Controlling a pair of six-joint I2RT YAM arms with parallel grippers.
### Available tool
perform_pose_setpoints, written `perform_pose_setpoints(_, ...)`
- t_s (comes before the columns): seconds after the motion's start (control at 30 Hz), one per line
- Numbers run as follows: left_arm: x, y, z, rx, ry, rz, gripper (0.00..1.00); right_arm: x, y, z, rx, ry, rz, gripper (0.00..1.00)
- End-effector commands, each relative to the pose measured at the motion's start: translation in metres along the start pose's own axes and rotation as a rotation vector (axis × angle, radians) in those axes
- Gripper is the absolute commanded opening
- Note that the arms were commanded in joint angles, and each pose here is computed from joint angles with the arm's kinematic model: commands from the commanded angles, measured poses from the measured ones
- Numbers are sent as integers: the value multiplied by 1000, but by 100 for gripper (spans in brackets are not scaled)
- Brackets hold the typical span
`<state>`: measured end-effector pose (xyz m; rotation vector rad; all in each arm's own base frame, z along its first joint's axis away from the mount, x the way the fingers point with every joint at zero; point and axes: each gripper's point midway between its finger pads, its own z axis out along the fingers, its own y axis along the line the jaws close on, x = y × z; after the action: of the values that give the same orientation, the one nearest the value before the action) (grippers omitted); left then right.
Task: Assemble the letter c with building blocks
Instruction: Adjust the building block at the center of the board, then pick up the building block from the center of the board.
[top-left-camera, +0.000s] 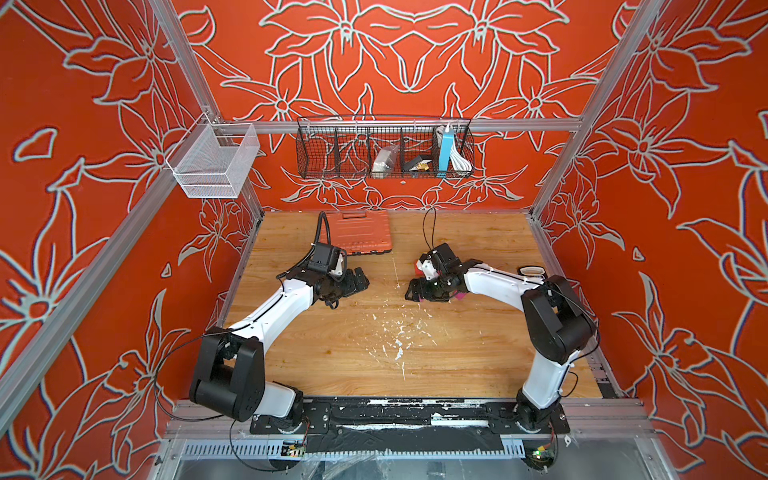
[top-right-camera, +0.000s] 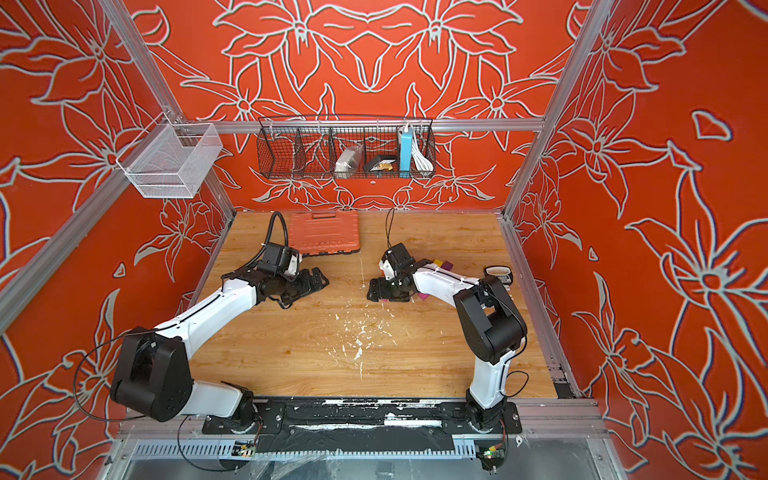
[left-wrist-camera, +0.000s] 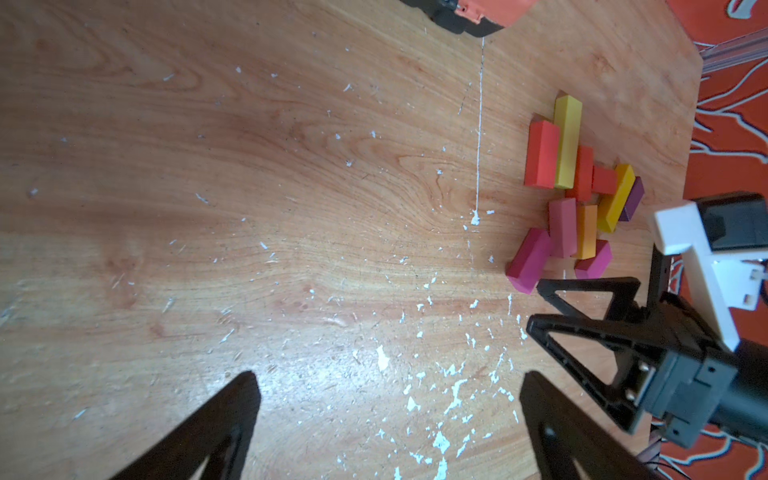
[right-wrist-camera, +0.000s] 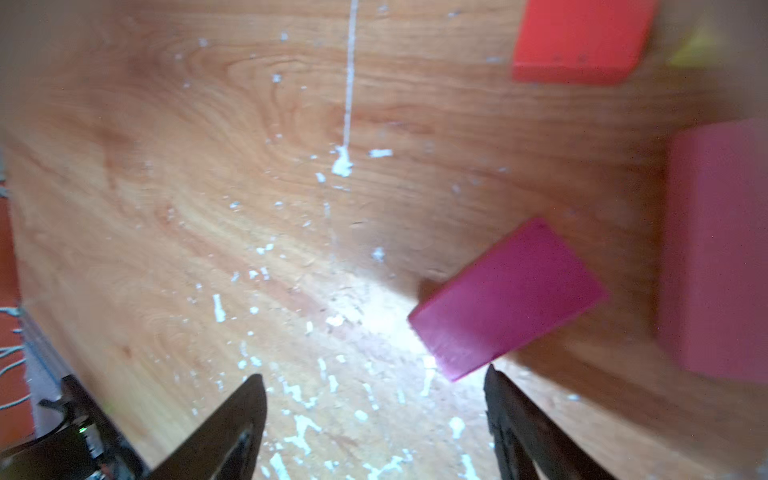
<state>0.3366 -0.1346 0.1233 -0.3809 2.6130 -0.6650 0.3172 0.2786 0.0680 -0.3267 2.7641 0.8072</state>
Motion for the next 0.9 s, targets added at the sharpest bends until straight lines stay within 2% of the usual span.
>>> perform_pose_setpoints(0.0,5,-9,-2,-9,15,18,98,-6,14,-36,-31,-87,10,86)
perform_pose_setpoints(0.23,22,-41,22,-26,63,182,98,23,-29,-78,163,-159,87,90)
perform_pose_setpoints(0.47,30,-87,61,-112,108,515,98,49,-66,-107,235,-215,176,92)
perform_pose_setpoints(0.6,34,-107,89,-177,146,704,98,62,-87,-117,230,-224,251,92)
perform_pose_setpoints(0.7,36,-118,109,-211,179,776,95,70,-97,-123,245,-220,273,93)
perform_pose_setpoints(0.87,40,-129,138,-222,235,815,87,78,-104,-129,265,-209,272,97)
